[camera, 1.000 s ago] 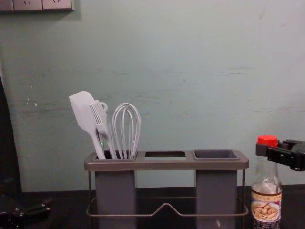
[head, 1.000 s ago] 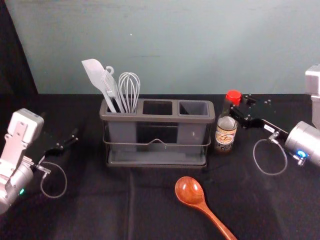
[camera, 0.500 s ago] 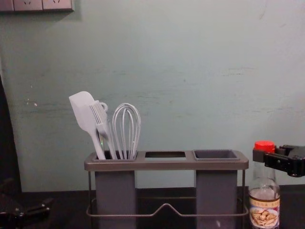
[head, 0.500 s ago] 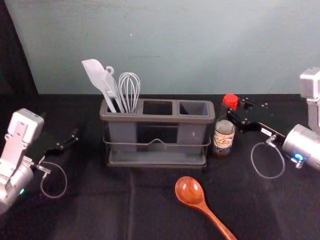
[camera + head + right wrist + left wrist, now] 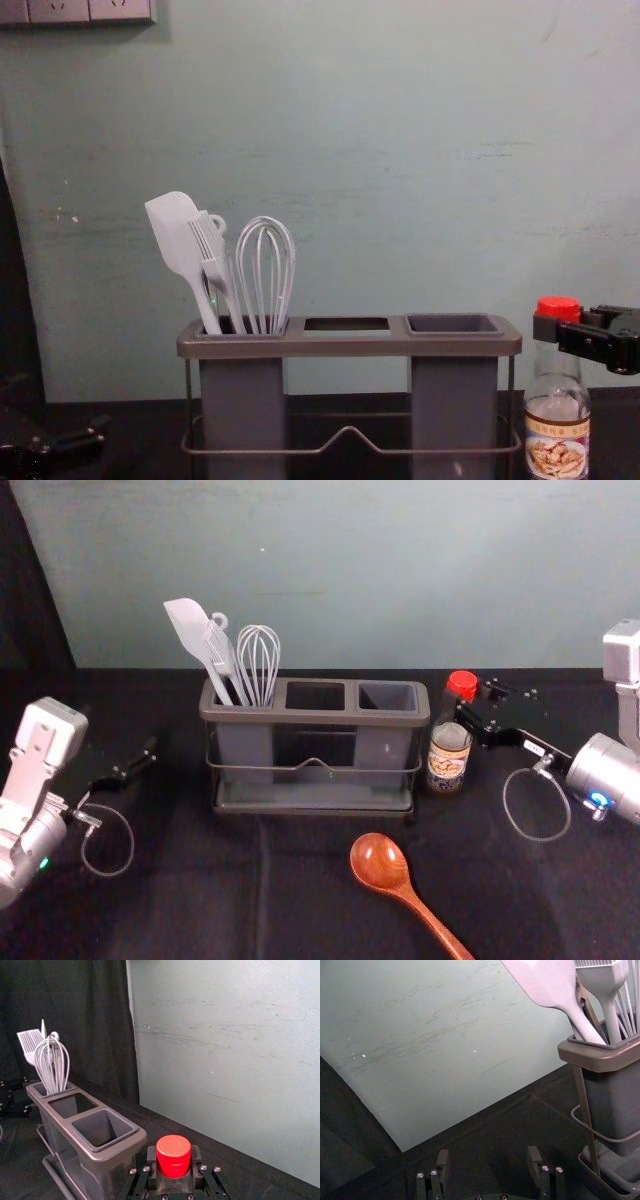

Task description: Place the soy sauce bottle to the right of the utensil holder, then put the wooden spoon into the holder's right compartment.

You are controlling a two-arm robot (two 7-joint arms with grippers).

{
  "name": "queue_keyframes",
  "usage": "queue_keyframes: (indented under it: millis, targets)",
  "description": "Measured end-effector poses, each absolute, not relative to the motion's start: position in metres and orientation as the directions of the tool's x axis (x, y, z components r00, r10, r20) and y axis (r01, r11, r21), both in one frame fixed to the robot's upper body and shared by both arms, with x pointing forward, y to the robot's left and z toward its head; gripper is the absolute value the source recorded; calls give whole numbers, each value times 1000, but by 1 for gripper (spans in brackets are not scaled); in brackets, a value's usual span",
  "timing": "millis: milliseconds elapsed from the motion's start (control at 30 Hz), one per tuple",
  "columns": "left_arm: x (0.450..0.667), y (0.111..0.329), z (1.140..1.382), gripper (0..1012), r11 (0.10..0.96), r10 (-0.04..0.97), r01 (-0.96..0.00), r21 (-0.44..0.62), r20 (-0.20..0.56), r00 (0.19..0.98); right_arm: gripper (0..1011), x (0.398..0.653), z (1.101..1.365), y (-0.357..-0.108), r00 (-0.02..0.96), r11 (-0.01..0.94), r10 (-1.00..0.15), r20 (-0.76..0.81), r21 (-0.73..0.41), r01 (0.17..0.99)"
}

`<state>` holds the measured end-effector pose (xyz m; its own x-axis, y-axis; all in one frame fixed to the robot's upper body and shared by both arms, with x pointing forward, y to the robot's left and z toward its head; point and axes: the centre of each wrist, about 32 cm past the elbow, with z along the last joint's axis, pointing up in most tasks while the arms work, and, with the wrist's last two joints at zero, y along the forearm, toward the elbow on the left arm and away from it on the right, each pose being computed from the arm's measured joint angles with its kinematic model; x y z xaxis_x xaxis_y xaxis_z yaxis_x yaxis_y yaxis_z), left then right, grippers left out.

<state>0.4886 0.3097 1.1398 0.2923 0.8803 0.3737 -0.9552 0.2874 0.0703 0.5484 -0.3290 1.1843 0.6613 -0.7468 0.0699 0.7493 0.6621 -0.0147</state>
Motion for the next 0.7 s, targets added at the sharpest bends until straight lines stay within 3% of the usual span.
queue_keyframes:
  millis: [533,700]
  targets:
    - [489,310,1140,1011,287,880,-955,70,374,292,400,549,1185,-329,662,663,-746,71,-13,749]
    - [489,310,1140,1011,287,880,-955,70,374,292,586,549,1185,-329,662,663,-746,71,-13,748]
